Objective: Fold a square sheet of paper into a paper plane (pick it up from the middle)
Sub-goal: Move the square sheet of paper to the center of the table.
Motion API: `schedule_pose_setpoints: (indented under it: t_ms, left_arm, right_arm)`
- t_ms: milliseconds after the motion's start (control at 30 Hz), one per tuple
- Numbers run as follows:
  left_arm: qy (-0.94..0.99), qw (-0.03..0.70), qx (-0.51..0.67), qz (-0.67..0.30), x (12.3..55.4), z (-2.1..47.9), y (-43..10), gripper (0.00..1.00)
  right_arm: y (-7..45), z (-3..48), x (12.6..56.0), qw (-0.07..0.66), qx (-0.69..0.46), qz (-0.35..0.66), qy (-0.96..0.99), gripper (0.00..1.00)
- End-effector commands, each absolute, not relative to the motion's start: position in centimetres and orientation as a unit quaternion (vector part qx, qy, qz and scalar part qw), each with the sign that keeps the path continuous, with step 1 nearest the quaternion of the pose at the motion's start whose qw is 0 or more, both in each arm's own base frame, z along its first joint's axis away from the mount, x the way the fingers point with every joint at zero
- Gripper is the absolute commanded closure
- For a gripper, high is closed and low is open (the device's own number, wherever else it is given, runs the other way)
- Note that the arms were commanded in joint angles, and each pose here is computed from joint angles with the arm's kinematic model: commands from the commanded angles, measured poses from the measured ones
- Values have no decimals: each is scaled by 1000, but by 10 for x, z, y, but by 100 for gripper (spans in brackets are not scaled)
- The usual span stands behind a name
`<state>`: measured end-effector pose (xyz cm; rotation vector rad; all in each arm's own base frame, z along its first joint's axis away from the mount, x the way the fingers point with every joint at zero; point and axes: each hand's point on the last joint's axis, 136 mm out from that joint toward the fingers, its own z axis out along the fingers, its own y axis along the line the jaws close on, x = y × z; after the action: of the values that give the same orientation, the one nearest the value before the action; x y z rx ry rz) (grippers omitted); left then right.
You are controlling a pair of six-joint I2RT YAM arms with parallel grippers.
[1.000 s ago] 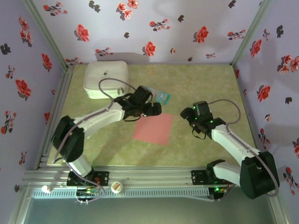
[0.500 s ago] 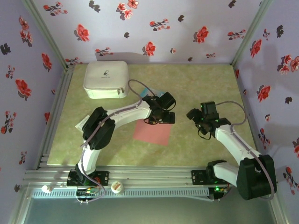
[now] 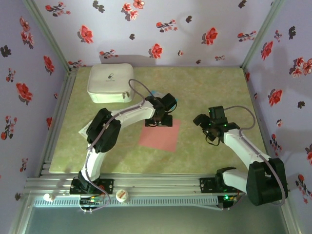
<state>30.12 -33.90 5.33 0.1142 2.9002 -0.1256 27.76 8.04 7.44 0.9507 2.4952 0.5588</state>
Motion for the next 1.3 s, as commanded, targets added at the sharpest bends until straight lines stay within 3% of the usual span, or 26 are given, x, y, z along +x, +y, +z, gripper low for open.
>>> schedule_pose_setpoints:
  t_ms: [0, 300, 800, 1267]
  left_arm:
    - [993, 89, 72, -22, 292, 36, -338, 9]
    - [993, 73, 93, -16, 283, 18, -335, 8]
    - [987, 57, 114, 94, 275, 3, -268, 6]
    - [987, 103, 124, -16, 289, 66, -305, 6]
  right_arm:
    - [84, 73, 280, 198, 332, 208, 899, 15]
    - [93, 68, 282, 180, 323, 221, 903, 15]
    - [106, 90, 297, 214, 283, 266, 896, 16]
    - [131, 99, 300, 191, 224, 312, 903, 17]
